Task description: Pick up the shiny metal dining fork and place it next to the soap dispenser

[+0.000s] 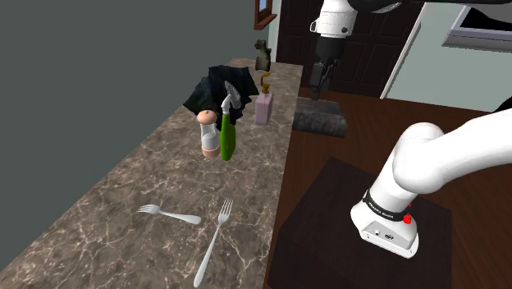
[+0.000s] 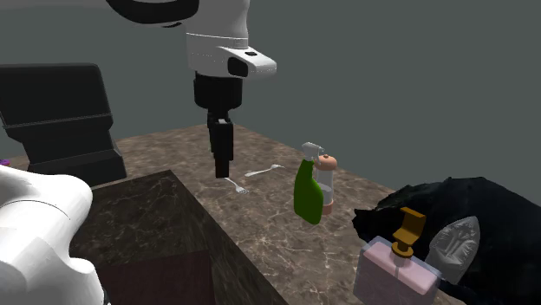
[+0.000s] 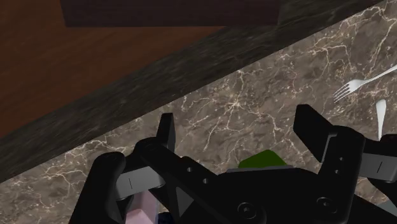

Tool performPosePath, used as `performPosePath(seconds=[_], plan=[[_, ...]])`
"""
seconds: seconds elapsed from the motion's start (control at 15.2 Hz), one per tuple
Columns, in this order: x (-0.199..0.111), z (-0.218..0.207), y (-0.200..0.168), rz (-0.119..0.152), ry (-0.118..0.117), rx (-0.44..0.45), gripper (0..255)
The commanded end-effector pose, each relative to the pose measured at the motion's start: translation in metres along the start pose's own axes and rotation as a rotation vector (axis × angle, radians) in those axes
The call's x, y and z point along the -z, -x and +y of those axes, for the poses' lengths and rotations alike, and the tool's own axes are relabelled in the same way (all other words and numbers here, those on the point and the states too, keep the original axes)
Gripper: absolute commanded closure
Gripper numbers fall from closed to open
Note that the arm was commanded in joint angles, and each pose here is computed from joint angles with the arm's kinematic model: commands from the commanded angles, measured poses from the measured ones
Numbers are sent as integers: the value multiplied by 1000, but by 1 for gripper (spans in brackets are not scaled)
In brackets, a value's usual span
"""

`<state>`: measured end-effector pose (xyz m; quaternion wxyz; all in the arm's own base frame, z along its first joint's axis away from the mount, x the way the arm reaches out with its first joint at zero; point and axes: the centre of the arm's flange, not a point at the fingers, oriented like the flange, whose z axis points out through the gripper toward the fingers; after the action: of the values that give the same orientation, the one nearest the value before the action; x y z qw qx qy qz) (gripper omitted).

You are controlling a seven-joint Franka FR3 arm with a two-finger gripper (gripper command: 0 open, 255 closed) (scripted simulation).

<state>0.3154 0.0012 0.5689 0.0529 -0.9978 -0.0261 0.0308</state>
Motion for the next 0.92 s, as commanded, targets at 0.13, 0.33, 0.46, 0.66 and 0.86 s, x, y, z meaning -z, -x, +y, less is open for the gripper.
performPosePath(seconds=[0.13,0.33,0.46,0.66,0.86], plan=[[-12,-18,-15,-4,-4,14,0],[-31,-45,-37,-11,-9,36,0],[-43,-63,-52,-15,-12,50,0],[-62,-91,-73,-21,-18,71,0],[-81,-119,-93,-28,-23,93,0]])
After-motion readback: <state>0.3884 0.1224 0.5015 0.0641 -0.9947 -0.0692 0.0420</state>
